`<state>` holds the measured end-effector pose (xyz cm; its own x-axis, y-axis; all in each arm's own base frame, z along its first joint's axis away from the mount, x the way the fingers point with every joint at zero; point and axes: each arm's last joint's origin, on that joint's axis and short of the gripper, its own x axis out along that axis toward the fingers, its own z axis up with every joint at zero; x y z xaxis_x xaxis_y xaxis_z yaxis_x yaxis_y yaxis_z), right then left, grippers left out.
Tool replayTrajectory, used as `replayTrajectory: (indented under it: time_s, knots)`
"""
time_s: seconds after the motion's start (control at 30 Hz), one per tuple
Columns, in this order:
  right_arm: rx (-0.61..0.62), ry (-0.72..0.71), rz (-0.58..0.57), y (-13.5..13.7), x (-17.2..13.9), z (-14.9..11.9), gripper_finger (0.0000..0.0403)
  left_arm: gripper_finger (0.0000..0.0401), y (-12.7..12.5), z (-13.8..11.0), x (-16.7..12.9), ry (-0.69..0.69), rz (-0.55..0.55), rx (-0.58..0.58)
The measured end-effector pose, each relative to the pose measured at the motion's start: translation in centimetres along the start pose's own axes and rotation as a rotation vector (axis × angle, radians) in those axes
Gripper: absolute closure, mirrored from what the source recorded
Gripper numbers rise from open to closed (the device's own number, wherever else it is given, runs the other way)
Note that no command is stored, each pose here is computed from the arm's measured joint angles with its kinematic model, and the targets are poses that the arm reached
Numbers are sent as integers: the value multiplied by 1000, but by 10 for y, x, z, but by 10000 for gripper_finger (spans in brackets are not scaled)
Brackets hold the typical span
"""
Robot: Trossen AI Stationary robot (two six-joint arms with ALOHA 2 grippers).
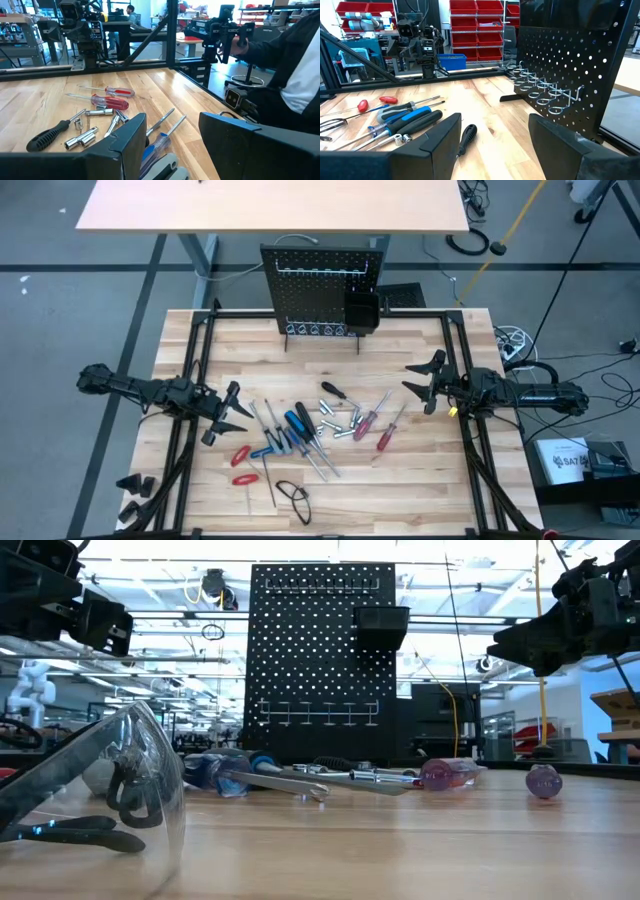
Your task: Hang tools onto peg board
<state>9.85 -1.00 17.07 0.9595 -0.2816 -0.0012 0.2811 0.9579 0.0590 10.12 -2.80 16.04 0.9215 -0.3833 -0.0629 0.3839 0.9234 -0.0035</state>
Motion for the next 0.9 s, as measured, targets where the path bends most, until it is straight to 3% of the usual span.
replayTrajectory:
  time_s: [0.9]
  knots:
    - [63, 0, 0, 0, 0, 0, 177, 212, 0, 0, 0, 0, -5, 0]
